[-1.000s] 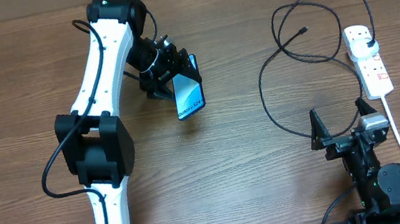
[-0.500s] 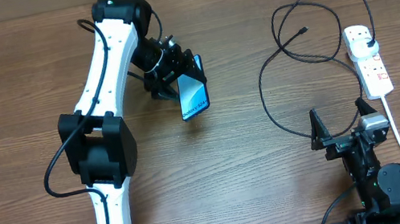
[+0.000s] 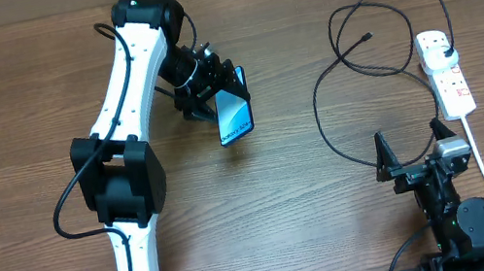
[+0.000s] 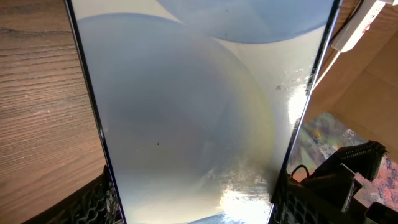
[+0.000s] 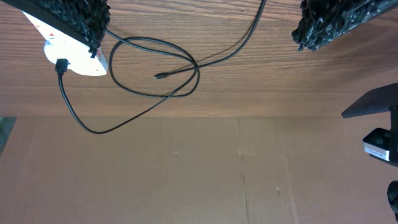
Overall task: Plug charger to phone and switch on socket
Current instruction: 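Move the right gripper toward the phone held by the left gripper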
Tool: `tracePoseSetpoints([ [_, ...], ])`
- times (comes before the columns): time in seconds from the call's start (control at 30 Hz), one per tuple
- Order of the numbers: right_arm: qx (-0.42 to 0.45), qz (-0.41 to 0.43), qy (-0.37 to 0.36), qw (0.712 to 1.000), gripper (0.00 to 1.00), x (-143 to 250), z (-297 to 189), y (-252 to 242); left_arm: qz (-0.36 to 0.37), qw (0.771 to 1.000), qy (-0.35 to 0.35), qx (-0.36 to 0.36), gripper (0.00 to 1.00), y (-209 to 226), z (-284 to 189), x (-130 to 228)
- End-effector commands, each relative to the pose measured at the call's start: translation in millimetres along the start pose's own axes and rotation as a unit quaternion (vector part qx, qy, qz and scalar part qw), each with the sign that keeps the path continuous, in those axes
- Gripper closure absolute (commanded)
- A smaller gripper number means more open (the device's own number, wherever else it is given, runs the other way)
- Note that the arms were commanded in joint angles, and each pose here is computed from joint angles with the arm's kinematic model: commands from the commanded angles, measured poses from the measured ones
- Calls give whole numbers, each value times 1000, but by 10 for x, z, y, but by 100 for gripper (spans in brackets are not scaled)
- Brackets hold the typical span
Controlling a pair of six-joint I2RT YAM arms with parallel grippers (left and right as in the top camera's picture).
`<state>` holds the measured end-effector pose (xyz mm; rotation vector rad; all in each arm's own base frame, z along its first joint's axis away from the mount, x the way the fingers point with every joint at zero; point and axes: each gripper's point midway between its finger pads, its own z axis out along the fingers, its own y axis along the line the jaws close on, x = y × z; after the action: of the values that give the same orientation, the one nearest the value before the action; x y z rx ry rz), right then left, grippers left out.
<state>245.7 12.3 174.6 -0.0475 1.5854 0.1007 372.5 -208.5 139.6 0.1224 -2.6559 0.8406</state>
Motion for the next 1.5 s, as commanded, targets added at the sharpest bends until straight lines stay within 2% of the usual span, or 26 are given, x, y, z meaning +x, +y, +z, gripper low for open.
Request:
tracePoseSetpoints([
  [0.0, -3, -3, -2, 1000, 0, 20, 1, 8, 22, 999, -4, 24, 40, -128, -62, 14],
  [0.27, -3, -4, -10, 1000, 0, -22, 1, 11, 6, 999, -1, 42, 40, -166, -87, 17],
  [0.37, -31, 26, -2, 999, 0, 14, -2, 108, -8, 998, 0, 58, 40, -178, -125, 7],
  [0.47, -102, 207, 16, 973, 0, -7, -36, 354, -24, 998, -5, 62, 40, -129, -182, -30],
  [0.5, -116, 242, 24, 963, 0, -5, -47, 403, -25, 998, -6, 63, 40, -117, -193, -37],
  [0.57, -152, 368, 55, 916, 0, -7, -88, 548, -28, 998, -8, 64, 40, -101, -210, -48],
  [0.63, -157, 433, 72, 885, 0, -6, -102, 585, -34, 997, -8, 65, 40, -95, -217, -52],
  [0.9, -160, 433, 55, 886, 0, -86, -99, 571, -40, 997, -8, 67, 40, -102, -218, -51],
  [1.0, -156, 435, 78, 883, 1, 19, -101, 591, -39, 997, -8, 67, 40, -101, -218, -51],
  [1.23, -143, 455, 130, 869, 0, -15, -103, 633, -39, 997, -8, 67, 40, -101, -218, -51],
  [1.47, -160, 472, 209, 841, 1, -308, -61, 806, -40, 997, -7, 69, 41, -109, -219, -49],
])
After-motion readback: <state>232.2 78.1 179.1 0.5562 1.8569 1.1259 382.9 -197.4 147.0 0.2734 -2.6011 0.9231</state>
